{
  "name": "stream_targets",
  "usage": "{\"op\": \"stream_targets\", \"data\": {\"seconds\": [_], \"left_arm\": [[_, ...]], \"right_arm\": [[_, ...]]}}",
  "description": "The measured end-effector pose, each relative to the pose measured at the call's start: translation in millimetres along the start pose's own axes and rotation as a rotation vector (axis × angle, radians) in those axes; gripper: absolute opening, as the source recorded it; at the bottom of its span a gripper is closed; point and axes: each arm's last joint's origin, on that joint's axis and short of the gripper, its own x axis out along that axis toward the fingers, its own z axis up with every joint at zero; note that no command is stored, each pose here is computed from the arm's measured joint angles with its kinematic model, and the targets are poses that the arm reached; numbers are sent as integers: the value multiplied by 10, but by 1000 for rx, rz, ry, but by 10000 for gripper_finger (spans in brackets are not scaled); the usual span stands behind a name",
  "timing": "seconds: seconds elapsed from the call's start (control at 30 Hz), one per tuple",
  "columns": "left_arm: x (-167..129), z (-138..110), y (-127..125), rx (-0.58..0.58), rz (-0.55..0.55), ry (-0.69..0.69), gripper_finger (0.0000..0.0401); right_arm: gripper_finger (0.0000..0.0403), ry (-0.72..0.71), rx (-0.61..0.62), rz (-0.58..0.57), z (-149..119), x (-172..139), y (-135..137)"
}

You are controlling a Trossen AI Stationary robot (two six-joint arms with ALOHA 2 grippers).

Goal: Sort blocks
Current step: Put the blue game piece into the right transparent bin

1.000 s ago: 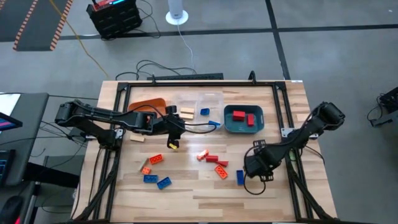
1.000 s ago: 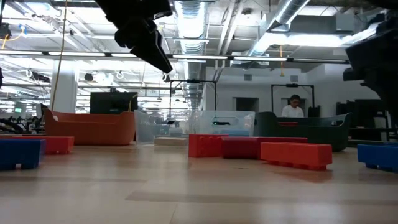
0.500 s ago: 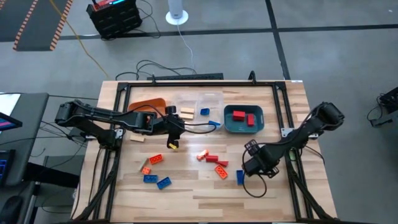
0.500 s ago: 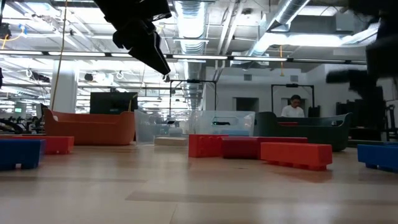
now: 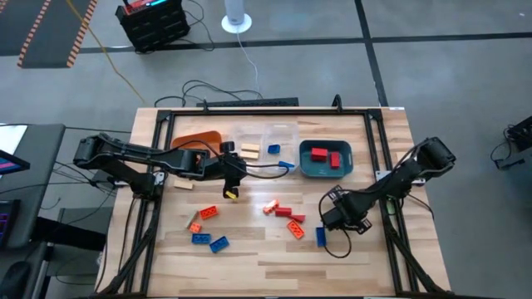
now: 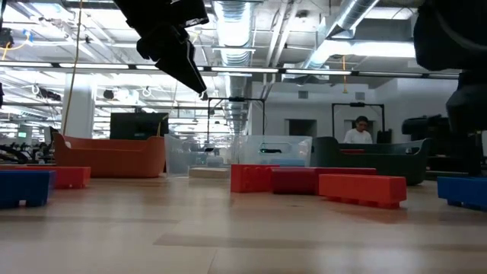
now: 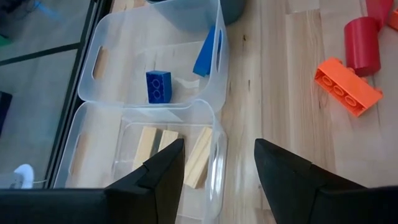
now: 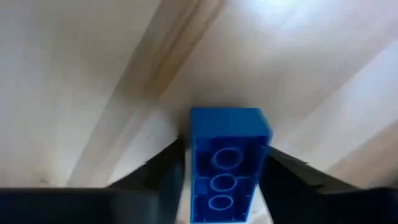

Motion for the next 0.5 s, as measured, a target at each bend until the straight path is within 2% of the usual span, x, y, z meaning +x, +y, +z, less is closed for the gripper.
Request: {"op": "stream_targets", "data": {"seconds": [0.07, 0.1, 0.23, 0.33, 0.43, 0.5], "left_arm": [[-1, -1, 0, -2, 0, 1, 190], [-1, -1, 0, -2, 0, 1, 190], [0, -10, -1, 10, -1, 10, 190], [8, -52, 18, 60, -2, 50, 190], [22, -45, 38, 64, -37, 37, 190], [50, -18, 25, 55, -84, -23, 190]], "right_arm": [[165, -9, 2, 2, 7, -1, -3], [158, -15, 3, 1, 14, -6, -4], [158, -94, 16, -16, 130, -110, -45], [158, -146, 55, -41, 195, -247, -133], [158, -233, 150, -108, 225, -417, -279], [158, -317, 245, -180, 220, -544, -404]]}}
